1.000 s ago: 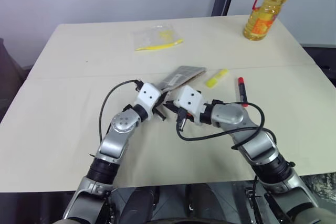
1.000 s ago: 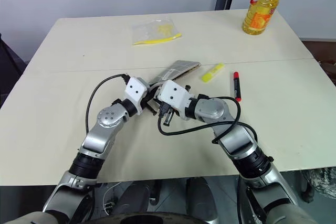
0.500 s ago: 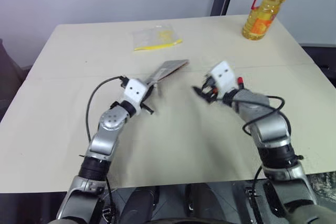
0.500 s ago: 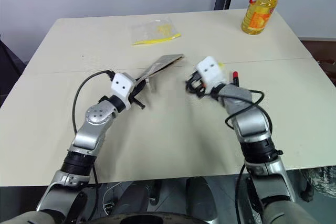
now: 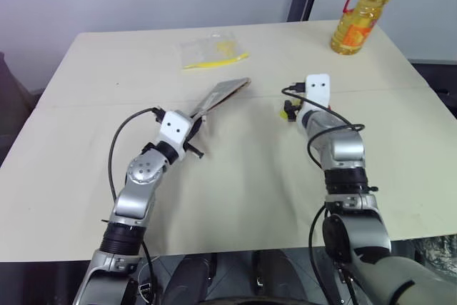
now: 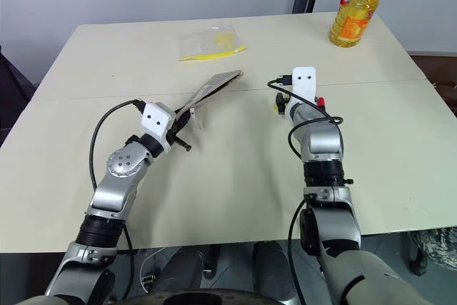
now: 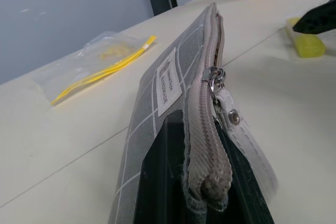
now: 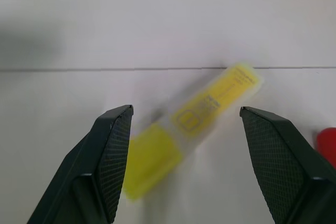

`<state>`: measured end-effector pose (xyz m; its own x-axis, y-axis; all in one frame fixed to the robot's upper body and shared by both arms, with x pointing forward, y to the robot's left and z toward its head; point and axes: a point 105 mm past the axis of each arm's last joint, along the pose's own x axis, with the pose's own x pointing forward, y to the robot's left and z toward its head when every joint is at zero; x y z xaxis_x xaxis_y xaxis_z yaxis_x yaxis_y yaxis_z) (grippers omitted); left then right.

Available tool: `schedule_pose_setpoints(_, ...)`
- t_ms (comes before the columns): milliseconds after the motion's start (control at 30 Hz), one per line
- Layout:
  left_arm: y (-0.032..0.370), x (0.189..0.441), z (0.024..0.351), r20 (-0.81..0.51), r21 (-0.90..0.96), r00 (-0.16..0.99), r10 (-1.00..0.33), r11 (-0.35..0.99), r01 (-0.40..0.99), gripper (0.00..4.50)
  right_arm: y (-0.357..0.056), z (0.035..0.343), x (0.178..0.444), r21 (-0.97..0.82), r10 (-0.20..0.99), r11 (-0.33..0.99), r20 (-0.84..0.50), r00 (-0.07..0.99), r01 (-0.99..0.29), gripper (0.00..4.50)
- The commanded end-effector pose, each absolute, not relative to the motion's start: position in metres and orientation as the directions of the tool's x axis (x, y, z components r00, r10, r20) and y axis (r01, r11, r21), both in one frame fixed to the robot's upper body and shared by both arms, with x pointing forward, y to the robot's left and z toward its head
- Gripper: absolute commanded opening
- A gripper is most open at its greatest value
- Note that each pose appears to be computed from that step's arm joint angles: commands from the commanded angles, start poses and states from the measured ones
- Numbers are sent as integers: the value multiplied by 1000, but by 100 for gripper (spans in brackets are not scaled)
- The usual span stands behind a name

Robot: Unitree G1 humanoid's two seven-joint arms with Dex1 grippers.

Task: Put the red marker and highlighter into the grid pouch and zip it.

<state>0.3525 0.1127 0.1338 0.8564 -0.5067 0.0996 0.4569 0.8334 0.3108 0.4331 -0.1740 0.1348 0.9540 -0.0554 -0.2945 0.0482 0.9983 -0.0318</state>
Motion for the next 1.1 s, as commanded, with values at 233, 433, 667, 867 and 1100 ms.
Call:
schedule_pose_setpoints(233,105,346,148,169,317,833,-527,829,460,0,-166,125,441,9,-167,982,-400,901,186,337)
schedule_pose_setpoints(433,106,344,147,169,310,836,-523,833,458,0,-165,118,432,-8,-184,979,-446,876,202,154)
schedule_pose_setpoints(667,105,344,149,176,300,831,-528,833,465,0,-169,138,424,-9,-145,988,-360,922,152,88)
schedule_pose_setpoints(867,108,344,160,201,248,810,-550,829,501,0,-166,188,406,-233,99,965,-98,990,-120,88)
schedule_pose_setpoints(1100,101,345,163,192,252,781,-595,799,546,0,-150,198,367,-289,386,875,-71,920,-389,88)
